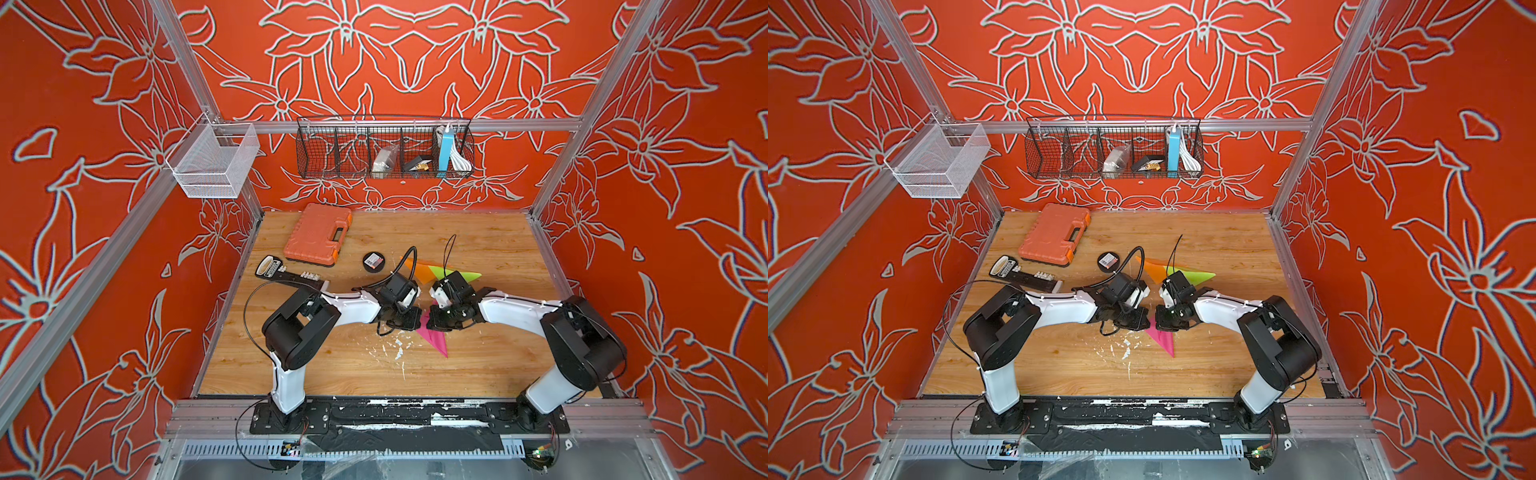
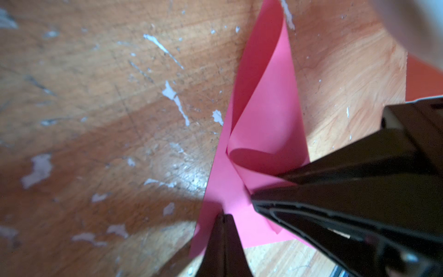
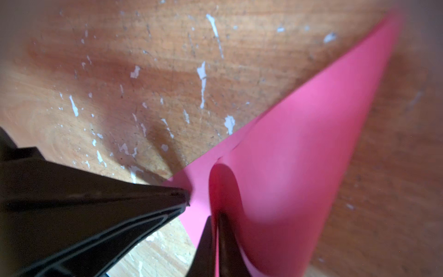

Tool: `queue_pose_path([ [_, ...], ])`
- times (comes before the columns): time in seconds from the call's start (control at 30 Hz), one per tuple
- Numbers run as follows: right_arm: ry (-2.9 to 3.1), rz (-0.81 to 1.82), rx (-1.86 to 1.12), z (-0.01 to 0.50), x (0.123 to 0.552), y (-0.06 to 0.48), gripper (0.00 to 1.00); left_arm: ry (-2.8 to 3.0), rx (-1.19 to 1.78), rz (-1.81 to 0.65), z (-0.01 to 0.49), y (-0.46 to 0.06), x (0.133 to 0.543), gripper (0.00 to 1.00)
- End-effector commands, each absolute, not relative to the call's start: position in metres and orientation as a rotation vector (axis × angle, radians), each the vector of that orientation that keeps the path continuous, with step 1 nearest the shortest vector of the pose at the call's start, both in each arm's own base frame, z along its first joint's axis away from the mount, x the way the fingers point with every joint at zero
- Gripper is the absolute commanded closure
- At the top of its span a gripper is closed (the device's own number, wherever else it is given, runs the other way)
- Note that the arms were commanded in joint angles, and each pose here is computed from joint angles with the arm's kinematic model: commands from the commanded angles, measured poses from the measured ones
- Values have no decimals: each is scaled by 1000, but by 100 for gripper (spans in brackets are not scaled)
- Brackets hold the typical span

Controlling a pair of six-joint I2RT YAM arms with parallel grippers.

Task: Fold the square paper diagonally
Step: Fold the paper at the center of the board.

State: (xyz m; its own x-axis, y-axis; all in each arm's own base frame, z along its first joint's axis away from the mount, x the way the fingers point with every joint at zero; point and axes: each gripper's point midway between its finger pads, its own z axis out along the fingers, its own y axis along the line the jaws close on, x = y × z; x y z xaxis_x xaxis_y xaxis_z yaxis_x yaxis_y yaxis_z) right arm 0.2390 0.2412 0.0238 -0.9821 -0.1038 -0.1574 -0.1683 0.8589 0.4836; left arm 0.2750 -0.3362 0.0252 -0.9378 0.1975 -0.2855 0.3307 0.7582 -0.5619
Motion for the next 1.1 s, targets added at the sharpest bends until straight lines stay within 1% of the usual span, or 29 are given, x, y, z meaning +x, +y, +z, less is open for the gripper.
queue_pose_path([
  [0.0,2906,755,-234,24,241,243,84,2754,451,-911,26,-333,268,100],
  [0.13,2910,767,-233,23,240,245,72,2755,452,-909,26,-333,268,100],
  [0.27,2912,787,-223,21,239,247,63,2752,449,-903,27,-332,269,100],
  [0.4,2918,800,-216,20,237,248,56,2751,450,-877,27,-329,270,100],
  [0.5,2920,800,-211,20,236,247,54,2743,445,-860,28,-327,271,100],
  [0.57,2922,793,-208,19,235,246,54,2740,441,-866,29,-327,271,100],
  [0.67,2922,786,-207,19,234,245,57,2742,443,-869,29,-328,270,100],
  [0.8,2923,782,-203,18,233,244,69,2739,437,-865,30,-327,271,100],
  [0.93,2930,778,-207,17,231,243,69,2735,432,-867,31,-327,271,100],
  [1.0,2928,774,-207,17,232,243,77,2737,432,-862,30,-327,271,100],
  [1.07,2930,767,-208,16,231,242,79,2733,432,-854,31,-326,272,100],
])
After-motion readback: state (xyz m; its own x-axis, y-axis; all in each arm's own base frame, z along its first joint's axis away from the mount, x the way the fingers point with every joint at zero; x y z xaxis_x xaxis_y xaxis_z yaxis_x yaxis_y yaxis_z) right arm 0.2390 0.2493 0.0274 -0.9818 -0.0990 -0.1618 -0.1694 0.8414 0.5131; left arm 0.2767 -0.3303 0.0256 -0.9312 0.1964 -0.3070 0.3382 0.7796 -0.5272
